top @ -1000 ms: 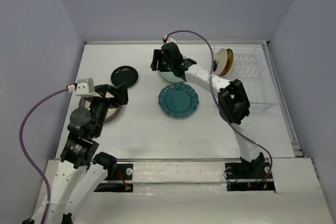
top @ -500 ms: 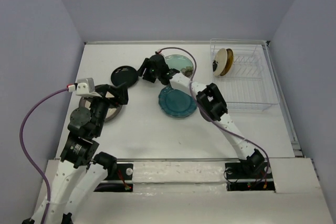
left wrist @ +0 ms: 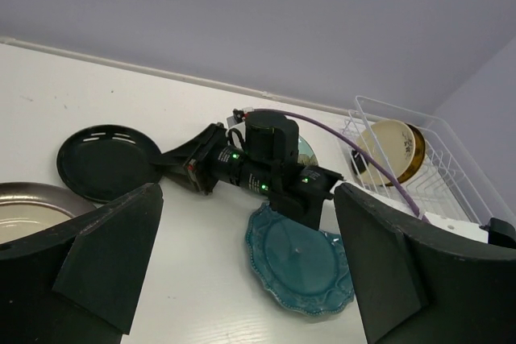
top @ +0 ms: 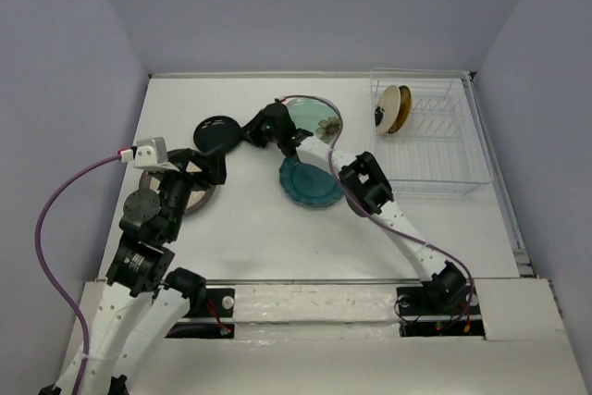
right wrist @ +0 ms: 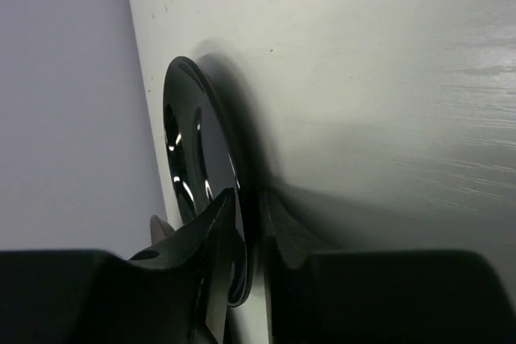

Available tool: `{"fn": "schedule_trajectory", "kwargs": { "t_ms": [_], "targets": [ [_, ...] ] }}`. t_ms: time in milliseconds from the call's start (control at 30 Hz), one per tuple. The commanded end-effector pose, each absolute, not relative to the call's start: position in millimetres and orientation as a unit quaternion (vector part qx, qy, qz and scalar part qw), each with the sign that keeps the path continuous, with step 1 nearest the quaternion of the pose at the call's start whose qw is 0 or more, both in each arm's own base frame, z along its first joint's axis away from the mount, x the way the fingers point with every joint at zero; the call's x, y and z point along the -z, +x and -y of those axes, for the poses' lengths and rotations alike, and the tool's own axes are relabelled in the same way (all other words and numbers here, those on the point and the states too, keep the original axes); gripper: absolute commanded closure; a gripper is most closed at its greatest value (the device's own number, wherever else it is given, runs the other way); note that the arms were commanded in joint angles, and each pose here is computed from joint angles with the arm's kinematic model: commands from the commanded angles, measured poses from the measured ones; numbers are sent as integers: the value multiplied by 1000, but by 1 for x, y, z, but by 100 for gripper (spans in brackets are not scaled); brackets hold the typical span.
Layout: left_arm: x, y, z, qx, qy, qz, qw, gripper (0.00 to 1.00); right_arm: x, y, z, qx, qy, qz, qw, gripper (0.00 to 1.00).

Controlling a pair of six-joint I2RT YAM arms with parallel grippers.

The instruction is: Load the plates into the dish rack

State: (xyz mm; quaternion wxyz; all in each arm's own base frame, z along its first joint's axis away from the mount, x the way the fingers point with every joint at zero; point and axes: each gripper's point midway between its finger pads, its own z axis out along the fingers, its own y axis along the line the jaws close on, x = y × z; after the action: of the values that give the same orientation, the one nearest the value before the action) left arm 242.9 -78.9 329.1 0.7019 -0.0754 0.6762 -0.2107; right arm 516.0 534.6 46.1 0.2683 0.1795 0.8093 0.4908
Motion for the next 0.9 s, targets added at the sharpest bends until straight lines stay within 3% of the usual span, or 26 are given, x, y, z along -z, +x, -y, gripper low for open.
{"fn": "schedule_trajectory", "kwargs": {
  "t_ms": [0, 67, 267, 467, 500, 533, 600, 633, 867],
  "targets": [
    [-358, 238, 77, 224, -79, -646, 726, 1, -23, 508, -539, -483, 178, -819, 255, 85],
    [-358, 238, 76, 223, -79, -646, 726, 1, -30, 508, -537, -479, 171, -820, 264, 93],
    [-358, 238, 75, 221, -80, -645, 727, 1, -81, 509, -527, -476, 127, -809, 319, 93],
    [-357, 239, 75, 219, -81, -647, 726, 1, -227, 510, -479, -425, 57, -765, 481, 93],
    [-357, 238, 75, 220, -80, -646, 726, 1, -225, 507, -462, -379, 25, -772, 509, 93],
    [-357, 238, 75, 219, -80, -647, 726, 1, -282, 505, -434, -352, 37, -746, 565, 93],
    [-358, 238, 75, 220, -79, -646, 726, 1, -309, 500, -397, -284, 29, -736, 614, 93],
    [-358, 237, 77, 224, -77, -646, 726, 1, -330, 501, -347, -211, 32, -731, 649, 93],
    [-366, 229, 83, 247, -63, -636, 728, 1, -360, 482, -129, 116, 99, -726, 670, 93]
  ]
}}
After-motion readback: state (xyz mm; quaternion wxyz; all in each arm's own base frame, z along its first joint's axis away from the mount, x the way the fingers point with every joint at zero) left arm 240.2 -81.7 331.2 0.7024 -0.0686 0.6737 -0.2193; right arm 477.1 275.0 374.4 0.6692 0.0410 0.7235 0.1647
